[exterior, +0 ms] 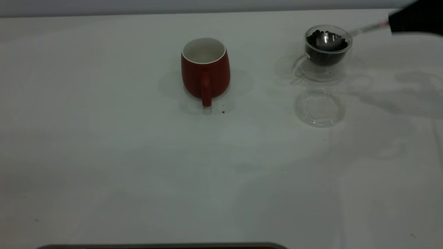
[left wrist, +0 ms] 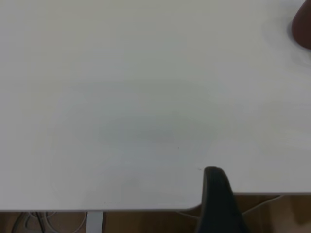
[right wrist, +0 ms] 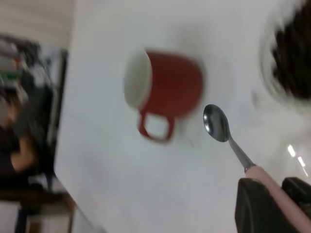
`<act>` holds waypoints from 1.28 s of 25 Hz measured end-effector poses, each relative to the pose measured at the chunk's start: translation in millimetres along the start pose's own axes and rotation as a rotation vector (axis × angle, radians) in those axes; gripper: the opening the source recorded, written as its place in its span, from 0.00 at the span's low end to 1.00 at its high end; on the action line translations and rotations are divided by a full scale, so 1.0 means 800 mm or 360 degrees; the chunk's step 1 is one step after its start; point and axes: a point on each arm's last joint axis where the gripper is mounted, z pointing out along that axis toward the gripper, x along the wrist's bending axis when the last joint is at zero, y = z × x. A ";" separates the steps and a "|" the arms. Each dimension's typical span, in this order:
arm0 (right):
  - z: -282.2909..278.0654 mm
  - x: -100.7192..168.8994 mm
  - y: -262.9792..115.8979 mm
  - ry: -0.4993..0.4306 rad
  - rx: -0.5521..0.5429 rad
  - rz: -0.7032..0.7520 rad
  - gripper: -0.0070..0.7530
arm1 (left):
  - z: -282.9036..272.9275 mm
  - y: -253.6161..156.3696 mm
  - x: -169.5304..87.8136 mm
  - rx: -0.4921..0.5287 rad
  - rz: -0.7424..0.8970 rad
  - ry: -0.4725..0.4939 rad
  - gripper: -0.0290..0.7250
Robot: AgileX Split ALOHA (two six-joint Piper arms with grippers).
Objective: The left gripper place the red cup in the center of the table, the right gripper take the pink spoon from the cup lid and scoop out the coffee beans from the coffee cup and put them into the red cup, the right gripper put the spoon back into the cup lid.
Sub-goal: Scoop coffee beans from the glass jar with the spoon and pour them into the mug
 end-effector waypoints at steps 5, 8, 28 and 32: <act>0.010 -0.002 0.014 -0.0153 -0.0101 0.0028 0.14 | 0.000 0.000 0.000 0.0000 -0.0003 0.0000 0.73; 0.010 -0.007 0.025 -0.0277 -0.0168 0.0056 0.14 | 0.000 0.000 0.000 0.0000 -0.0003 0.0000 0.73; 0.032 -0.052 0.012 -0.0332 -0.0244 0.0300 0.14 | 0.000 0.000 0.000 0.0000 -0.0001 0.0000 0.73; 0.040 -0.055 0.007 -0.0314 -0.0223 0.0317 0.14 | 0.000 0.000 0.000 0.0000 -0.0001 0.0000 0.73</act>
